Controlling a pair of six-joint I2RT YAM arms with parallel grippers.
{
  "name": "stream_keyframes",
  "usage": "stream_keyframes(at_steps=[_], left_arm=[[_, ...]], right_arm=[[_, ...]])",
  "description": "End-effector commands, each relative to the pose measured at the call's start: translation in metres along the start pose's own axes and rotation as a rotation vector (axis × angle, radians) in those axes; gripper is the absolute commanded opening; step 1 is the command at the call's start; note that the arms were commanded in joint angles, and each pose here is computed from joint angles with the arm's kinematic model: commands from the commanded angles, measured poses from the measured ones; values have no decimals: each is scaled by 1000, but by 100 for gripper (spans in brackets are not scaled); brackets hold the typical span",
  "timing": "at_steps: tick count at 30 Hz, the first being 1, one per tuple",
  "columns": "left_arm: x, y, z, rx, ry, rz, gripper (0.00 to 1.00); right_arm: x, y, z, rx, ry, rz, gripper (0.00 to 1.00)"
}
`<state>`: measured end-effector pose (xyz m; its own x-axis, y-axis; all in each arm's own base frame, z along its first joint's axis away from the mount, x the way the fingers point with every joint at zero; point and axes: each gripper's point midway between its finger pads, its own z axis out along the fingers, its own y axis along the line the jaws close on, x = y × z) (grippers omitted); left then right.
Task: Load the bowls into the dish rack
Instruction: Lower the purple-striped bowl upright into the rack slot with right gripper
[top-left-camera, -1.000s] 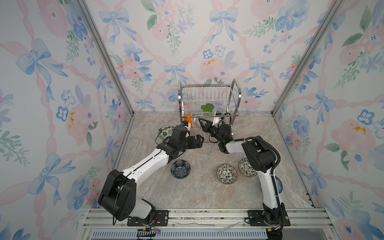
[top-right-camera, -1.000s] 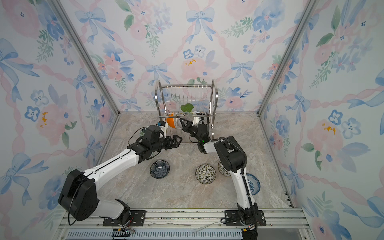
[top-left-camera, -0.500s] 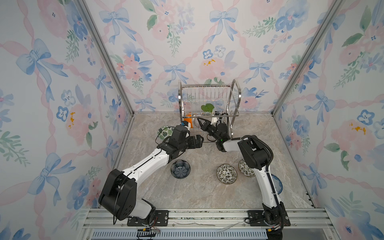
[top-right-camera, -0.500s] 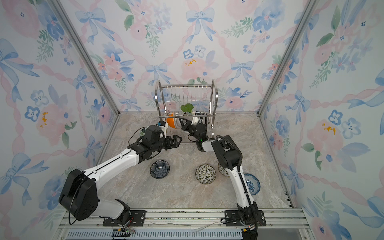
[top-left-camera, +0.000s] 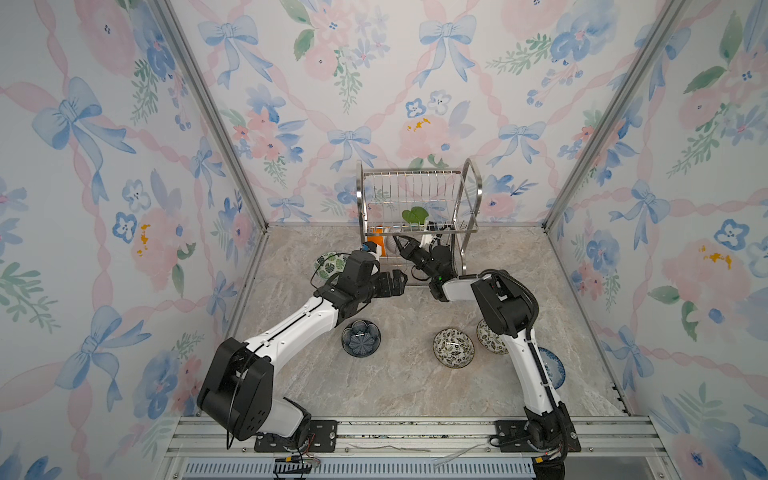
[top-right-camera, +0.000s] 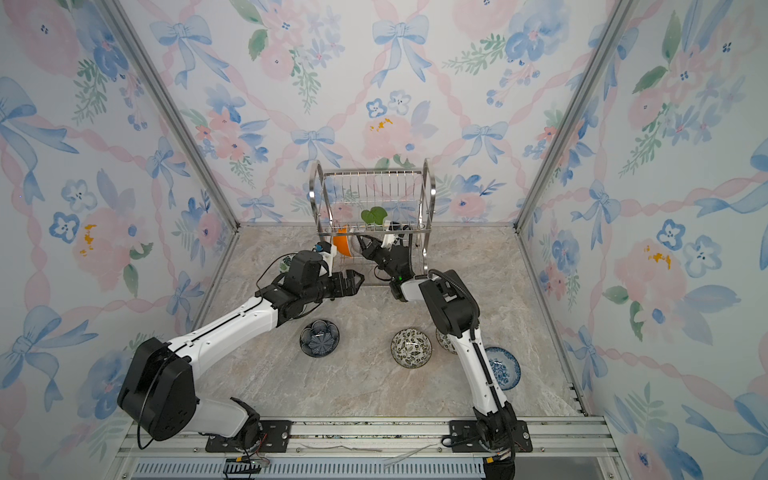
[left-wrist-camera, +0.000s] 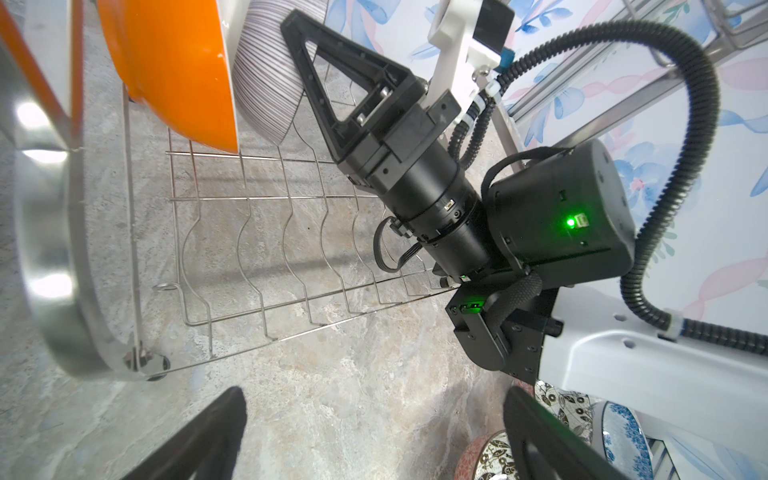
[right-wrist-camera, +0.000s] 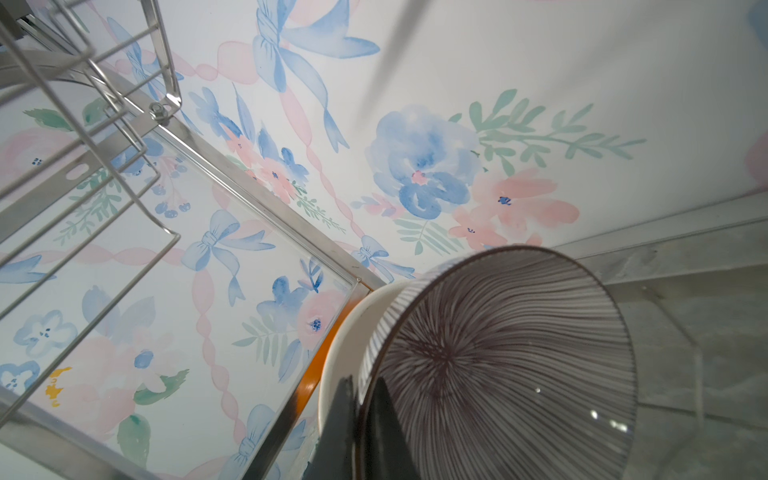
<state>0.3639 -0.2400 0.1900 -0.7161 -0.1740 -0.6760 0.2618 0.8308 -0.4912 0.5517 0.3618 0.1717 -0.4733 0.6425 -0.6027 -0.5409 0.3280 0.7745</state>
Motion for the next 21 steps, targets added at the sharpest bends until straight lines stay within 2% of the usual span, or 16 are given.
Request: stream_keyframes(at_steps=[1,15,21], left_arm=[[-5,3,-2,-12,-11,18,98],[-6,3,-5,-17,-8,25,98],[-5,2,-6,-14,-5,25,98]], right_arm=[[-9,30,4,-124,-44,-8,0],[-13,35,7,-167,-68,27,0],[-12,28,8,-143,-61,23,0]])
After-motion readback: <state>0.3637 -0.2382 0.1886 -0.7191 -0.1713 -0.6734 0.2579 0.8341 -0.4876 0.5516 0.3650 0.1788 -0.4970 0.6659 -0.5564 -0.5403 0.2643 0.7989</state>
